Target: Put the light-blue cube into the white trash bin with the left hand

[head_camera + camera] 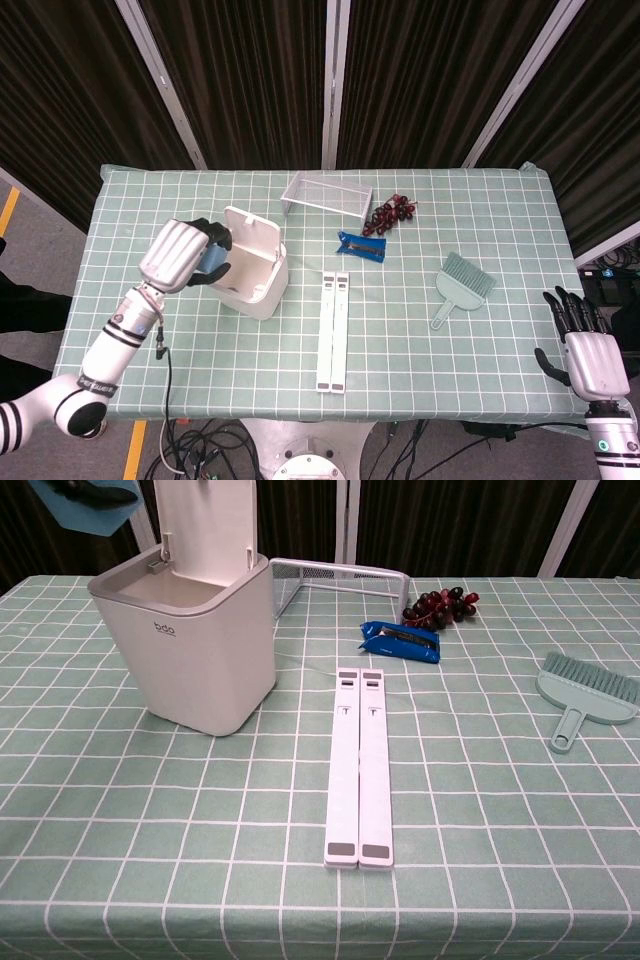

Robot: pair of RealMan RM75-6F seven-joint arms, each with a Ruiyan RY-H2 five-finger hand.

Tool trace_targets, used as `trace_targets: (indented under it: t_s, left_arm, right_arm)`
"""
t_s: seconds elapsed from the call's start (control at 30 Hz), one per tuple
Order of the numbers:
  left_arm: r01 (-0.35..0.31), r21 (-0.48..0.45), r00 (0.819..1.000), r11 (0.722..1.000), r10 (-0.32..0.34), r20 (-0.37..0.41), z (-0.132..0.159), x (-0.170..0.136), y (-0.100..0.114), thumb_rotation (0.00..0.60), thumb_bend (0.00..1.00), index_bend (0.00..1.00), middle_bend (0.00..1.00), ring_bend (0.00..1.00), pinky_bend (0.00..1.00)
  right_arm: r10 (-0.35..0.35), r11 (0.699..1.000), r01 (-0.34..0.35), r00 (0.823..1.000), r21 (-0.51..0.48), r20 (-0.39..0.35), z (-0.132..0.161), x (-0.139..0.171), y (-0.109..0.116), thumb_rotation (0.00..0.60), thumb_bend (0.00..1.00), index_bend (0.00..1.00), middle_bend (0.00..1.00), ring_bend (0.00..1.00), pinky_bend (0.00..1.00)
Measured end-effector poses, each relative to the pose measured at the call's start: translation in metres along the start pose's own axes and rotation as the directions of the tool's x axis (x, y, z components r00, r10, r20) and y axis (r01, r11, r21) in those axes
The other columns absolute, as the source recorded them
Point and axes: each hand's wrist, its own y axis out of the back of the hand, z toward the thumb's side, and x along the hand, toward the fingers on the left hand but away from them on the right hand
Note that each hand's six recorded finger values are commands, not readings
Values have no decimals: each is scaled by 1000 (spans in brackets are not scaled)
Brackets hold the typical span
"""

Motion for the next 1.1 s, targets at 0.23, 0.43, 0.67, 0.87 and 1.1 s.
trace_targets:
  t_s: [0.23,0.43,0.67,0.87,1.1]
  left_arm:
    - [19,-60,999,998,-17,28,19,18,-18,600,220,326,379,431,675]
    - [21,-139,999,990,-14,49,28,19,-20,600,12,54,62,100,354]
    - [-27,-65,1000,998,26,-17,5,1,-11,600,0,53,55,71,227]
    - [-64,21,983,998,67,-172,-46,-73,-9,600,0,57,96,71,217]
    - [79,114,935,990,-34,-353,-77,-204,-55,600,0,66,104,71,206]
  right_arm:
    - [9,1000,-9,1000,-4,7,-3,-1,-3,600,282,0,0,0,0]
    - [11,1000,-11,1000,-10,10,-4,-2,-5,600,282,0,0,0,0]
    - [-2,1000,2,1000,-11,5,-4,0,-1,600,282,0,0,0,0]
    - [-3,1000,3,1000,-6,-8,0,4,0,600,280,0,0,0,0]
    - [35,999,-35,999,6,-27,8,11,-10,600,278,0,0,0,0]
